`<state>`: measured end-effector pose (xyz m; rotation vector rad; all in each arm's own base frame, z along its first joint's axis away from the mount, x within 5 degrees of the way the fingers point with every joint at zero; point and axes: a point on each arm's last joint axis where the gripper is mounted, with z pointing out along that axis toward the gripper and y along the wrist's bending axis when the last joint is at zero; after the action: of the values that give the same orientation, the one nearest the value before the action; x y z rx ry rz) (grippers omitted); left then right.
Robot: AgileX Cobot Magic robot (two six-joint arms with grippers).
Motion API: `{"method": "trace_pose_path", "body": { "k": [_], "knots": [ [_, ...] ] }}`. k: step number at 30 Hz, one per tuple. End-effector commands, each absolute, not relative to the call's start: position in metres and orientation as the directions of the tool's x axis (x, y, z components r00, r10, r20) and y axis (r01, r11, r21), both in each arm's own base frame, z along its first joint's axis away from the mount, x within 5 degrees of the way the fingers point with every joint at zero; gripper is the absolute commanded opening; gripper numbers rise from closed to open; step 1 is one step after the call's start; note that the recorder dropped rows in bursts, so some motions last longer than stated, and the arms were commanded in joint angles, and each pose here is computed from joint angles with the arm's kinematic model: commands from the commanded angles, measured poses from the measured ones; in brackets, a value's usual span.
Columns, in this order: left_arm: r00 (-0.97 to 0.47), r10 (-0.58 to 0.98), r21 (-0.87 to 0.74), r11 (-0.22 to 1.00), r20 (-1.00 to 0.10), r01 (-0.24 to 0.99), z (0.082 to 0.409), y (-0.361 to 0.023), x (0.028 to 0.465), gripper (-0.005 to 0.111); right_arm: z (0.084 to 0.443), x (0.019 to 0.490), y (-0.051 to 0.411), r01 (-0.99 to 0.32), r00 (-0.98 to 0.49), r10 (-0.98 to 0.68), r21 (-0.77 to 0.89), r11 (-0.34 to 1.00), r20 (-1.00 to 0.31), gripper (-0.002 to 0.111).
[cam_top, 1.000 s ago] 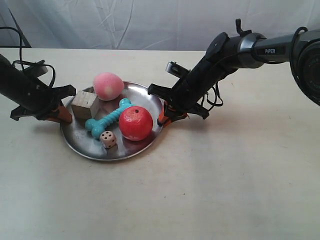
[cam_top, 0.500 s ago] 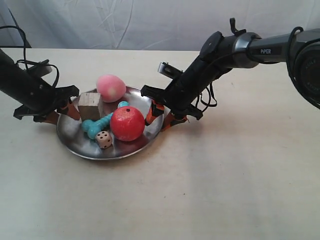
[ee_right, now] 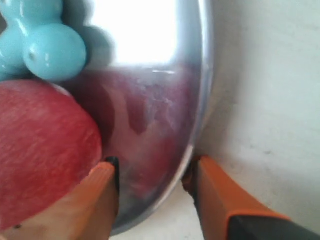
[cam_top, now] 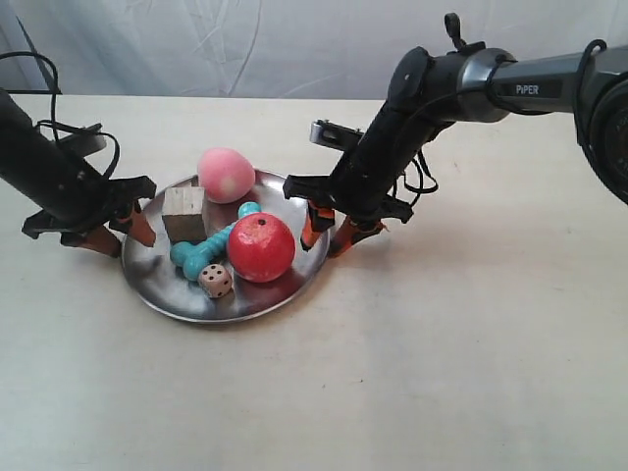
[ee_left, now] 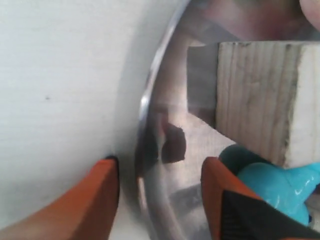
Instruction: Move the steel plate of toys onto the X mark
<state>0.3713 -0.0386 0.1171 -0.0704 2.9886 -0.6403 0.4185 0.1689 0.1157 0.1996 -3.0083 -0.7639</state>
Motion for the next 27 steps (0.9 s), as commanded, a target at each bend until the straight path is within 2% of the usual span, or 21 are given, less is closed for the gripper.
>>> {"method": "trace_pose_path", "body": {
  "k": [1,6,14,17,19,20,27],
  "knots": [
    [-0.998,-0.022,-0.345,0.939,-0.062,0.001,0.120,-0.035,0.367,0.050,0.120,0.417,0.160,-0.150,-0.987,-0.163,0.372,0.916,0.004,0.046],
    [-0.984,-0.034,-0.325,0.946,-0.177,0.026,0.162,-0.033,0.365,0.047,0.143,0.417,0.153,-0.200,-0.980,-0.194,0.300,0.933,-0.051,0.046],
    [-0.901,-0.036,-0.301,0.948,-0.432,0.107,0.250,-0.032,0.346,0.012,0.216,0.406,0.134,-0.241,-0.961,-0.215,0.145,0.960,-0.176,0.045],
    [-0.855,-0.032,-0.287,0.948,-0.517,0.138,0.283,-0.032,0.333,0.000,0.242,0.394,0.128,-0.258,-0.950,-0.230,0.117,0.959,-0.211,0.027],
    [-0.817,-0.033,-0.271,0.950,-0.575,0.152,0.301,-0.031,0.322,0.000,0.258,0.382,0.122,-0.267,-0.939,-0.237,0.092,0.959,-0.248,0.006],
    [-0.788,-0.039,-0.262,0.952,-0.614,0.156,0.312,-0.030,0.315,0.000,0.265,0.375,0.119,-0.262,-0.934,-0.232,0.078,0.962,-0.273,0.000],
    [-0.603,-0.055,-0.195,0.966,-0.796,0.170,0.356,-0.025,0.245,0.000,0.294,0.305,0.090,-0.199,-0.865,-0.158,0.037,0.979,-0.476,0.000]
  ]
}}
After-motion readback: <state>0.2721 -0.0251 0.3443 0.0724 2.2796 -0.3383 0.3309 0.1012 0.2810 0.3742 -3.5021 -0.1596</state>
